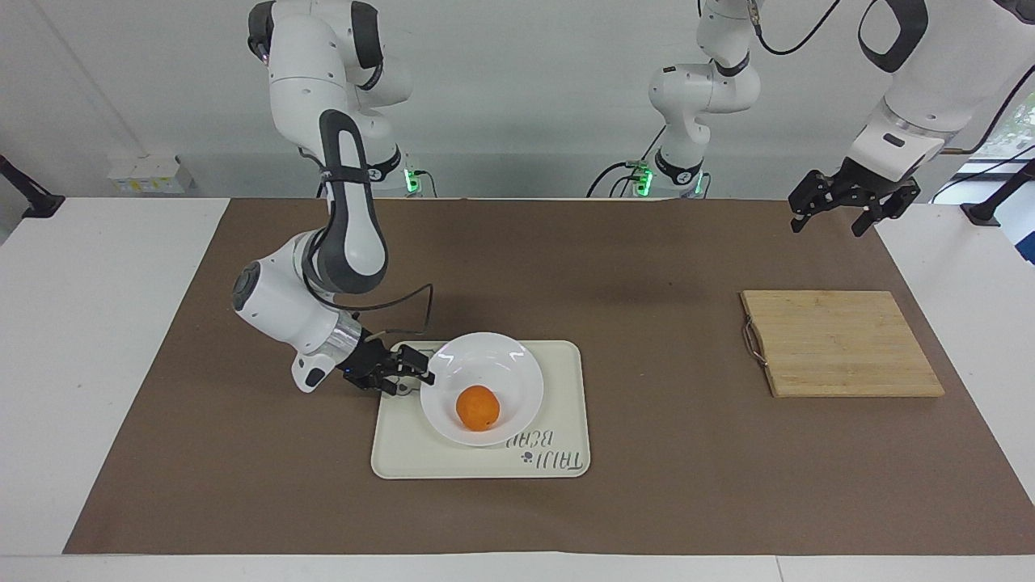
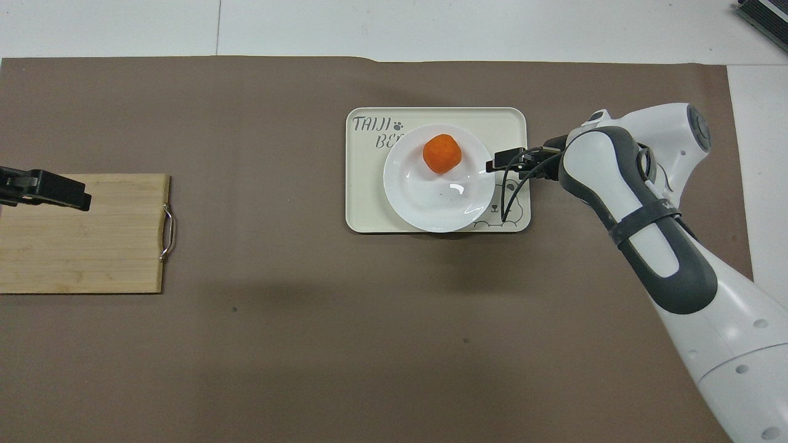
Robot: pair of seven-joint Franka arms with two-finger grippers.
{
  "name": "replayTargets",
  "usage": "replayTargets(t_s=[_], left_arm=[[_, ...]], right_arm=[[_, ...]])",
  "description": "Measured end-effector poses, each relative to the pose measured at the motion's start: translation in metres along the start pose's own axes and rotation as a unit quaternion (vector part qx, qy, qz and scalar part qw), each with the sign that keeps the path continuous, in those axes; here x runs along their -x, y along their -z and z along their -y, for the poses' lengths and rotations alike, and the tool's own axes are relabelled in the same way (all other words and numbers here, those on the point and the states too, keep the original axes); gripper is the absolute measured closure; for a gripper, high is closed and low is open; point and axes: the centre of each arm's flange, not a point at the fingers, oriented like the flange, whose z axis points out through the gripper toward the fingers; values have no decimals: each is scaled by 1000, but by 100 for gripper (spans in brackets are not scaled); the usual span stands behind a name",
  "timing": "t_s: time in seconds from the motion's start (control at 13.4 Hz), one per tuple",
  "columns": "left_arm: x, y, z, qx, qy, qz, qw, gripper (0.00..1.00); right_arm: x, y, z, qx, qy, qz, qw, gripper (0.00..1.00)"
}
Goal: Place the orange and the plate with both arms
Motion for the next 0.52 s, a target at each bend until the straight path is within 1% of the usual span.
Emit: replayTargets(t_s=[0.15, 0.3, 0.52], left_arm=[[0, 0, 0, 0, 0, 0, 1000, 0], [0, 0, 0, 0, 0, 0, 1000, 0], [0, 0, 0, 0, 0, 0, 1000, 0]], right_arm=[[-2, 33, 10, 55, 32, -9, 998, 0], [0, 75, 24, 120, 71, -16, 990, 0], [10, 131, 40, 180, 106, -23, 978, 0]])
